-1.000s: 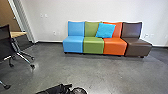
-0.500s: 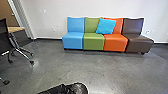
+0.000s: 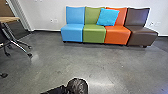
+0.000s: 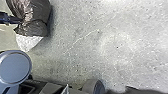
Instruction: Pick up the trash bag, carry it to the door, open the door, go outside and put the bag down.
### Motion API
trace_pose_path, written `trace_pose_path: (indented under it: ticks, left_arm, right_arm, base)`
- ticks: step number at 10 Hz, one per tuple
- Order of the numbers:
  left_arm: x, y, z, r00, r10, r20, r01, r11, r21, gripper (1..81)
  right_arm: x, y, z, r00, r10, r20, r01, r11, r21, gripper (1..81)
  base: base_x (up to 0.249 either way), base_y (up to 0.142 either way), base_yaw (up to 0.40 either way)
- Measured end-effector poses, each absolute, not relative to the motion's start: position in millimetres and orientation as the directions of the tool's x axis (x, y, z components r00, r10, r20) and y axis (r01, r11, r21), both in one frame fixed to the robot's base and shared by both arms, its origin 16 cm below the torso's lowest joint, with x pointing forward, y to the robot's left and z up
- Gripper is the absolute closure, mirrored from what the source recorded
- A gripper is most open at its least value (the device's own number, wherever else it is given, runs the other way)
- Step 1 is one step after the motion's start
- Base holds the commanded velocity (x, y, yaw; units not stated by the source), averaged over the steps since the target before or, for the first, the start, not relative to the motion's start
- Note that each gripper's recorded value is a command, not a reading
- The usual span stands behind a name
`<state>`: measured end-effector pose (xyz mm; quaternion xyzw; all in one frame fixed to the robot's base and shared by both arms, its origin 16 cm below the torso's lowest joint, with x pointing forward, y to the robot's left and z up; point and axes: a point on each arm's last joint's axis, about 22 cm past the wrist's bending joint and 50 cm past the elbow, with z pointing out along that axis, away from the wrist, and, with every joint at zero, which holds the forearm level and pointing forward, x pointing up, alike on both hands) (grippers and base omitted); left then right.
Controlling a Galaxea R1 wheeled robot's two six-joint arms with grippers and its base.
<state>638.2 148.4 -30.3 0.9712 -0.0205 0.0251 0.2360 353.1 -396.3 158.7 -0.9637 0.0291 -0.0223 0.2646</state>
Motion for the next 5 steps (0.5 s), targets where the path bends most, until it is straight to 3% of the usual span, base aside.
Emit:
trace_pose_path:
  ticks: [5]
  left_arm:
    - [628,146,-48,0.997,-0.005,0.081,-0.041,-0.891,0.451,1.0]
  right_arm:
    - [353,-382,186,1.0,-0.007,-0.016,-0.014,-0.85,-0.527,1.0]
  base:
    - [0.0,0.0,0.0]
